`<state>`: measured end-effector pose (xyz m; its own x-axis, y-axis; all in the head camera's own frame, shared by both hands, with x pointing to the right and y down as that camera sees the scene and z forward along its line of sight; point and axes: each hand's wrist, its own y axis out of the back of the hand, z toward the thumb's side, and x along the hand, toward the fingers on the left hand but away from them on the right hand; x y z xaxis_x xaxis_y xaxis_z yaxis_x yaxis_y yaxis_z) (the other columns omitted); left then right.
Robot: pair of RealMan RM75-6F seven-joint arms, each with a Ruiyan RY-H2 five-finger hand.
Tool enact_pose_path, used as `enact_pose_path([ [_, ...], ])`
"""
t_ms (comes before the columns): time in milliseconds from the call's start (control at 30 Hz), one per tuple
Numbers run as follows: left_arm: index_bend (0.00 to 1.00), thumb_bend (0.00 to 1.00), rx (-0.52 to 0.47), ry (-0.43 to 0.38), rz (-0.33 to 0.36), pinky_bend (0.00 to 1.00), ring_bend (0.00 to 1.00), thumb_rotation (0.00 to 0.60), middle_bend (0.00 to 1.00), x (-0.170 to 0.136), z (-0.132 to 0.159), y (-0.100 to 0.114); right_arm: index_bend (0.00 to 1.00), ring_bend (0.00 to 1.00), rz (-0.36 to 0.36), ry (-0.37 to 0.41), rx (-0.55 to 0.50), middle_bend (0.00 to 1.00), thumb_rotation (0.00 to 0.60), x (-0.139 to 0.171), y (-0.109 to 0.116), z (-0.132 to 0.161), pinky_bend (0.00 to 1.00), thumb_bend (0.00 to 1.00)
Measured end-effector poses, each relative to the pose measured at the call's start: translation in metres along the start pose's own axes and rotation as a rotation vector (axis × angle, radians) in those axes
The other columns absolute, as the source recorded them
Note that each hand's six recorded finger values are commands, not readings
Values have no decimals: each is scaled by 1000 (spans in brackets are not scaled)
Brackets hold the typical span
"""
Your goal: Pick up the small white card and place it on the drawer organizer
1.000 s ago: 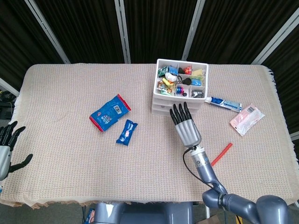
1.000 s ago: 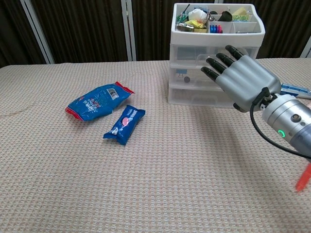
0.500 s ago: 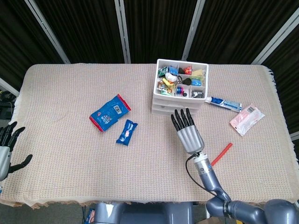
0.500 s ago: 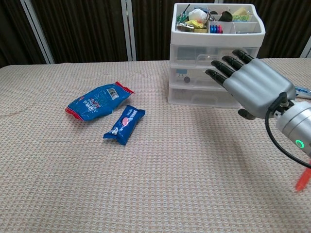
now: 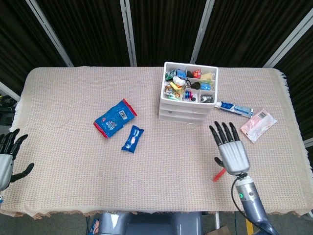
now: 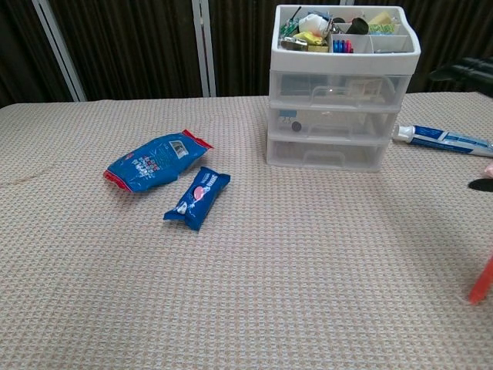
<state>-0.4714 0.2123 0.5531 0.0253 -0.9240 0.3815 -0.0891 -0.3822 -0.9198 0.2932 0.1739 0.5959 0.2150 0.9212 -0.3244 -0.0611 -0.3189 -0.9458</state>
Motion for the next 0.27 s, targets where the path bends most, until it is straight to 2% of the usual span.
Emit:
enact_pose_path([
  [133,113,277,16,-6,2,0,0,600,0,0,1,0,7,0,7,-55,-92,0,600,30,15,-33,0,0],
  [267,113,278,26,-8,3,0,0,600,0,0,0,-1,6,0,-7,-53,-109,0,600,53,18,-46,0,0],
])
